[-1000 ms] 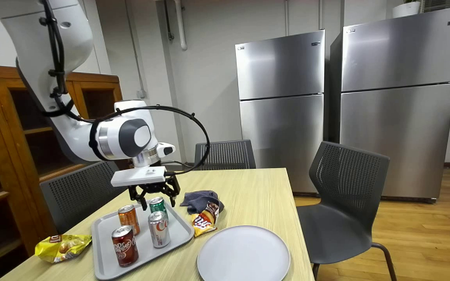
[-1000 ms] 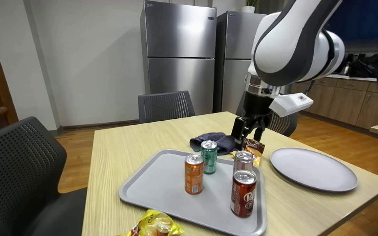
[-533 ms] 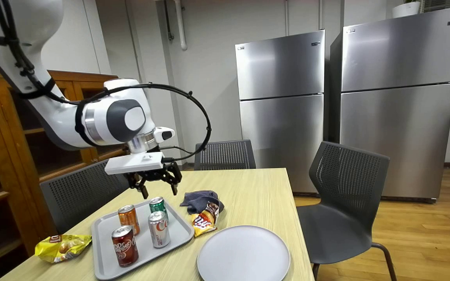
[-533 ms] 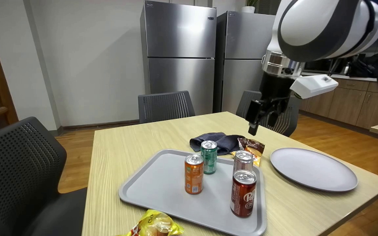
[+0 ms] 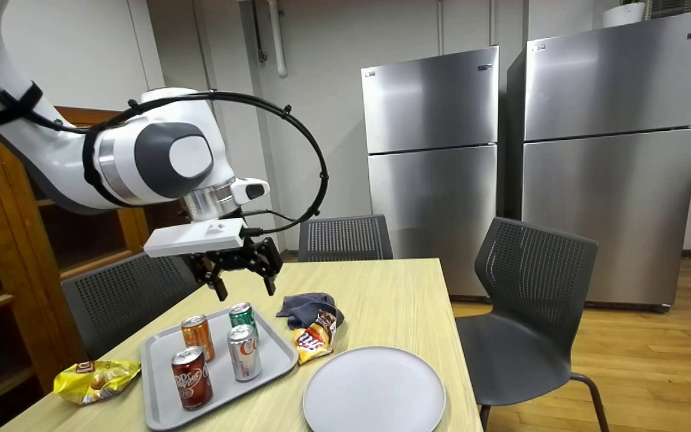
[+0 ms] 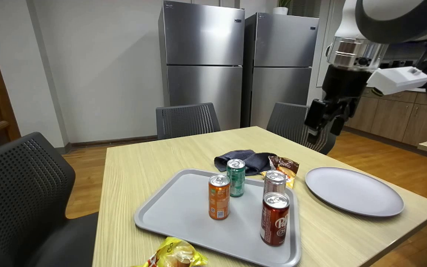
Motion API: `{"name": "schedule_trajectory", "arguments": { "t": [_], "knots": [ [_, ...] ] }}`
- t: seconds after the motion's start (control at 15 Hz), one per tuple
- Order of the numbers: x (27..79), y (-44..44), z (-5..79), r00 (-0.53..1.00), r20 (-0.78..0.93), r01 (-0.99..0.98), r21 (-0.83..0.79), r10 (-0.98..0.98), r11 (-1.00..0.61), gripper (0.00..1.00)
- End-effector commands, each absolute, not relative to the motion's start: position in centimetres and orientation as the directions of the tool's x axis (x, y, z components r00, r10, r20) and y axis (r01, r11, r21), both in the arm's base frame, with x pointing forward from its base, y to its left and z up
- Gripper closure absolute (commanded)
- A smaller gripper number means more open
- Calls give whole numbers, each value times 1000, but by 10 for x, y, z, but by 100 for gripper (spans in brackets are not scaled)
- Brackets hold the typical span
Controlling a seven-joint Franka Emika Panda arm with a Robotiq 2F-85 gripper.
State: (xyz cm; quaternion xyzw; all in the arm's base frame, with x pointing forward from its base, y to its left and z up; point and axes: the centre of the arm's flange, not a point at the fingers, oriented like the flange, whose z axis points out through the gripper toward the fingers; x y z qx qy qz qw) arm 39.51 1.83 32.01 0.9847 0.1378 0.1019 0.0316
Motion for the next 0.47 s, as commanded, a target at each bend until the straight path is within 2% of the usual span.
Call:
{"name": "schedule_trajectory", "arguments": {
  "t": [0.0, 0.07, 0.4],
  "knots": [
    [372, 7, 339, 962, 161, 206, 103, 221, -973, 0],
    [393, 12, 326, 951, 175, 244, 88, 256, -966, 0],
    [391, 8, 330, 957, 166, 224, 86, 236, -971, 0]
  ]
}}
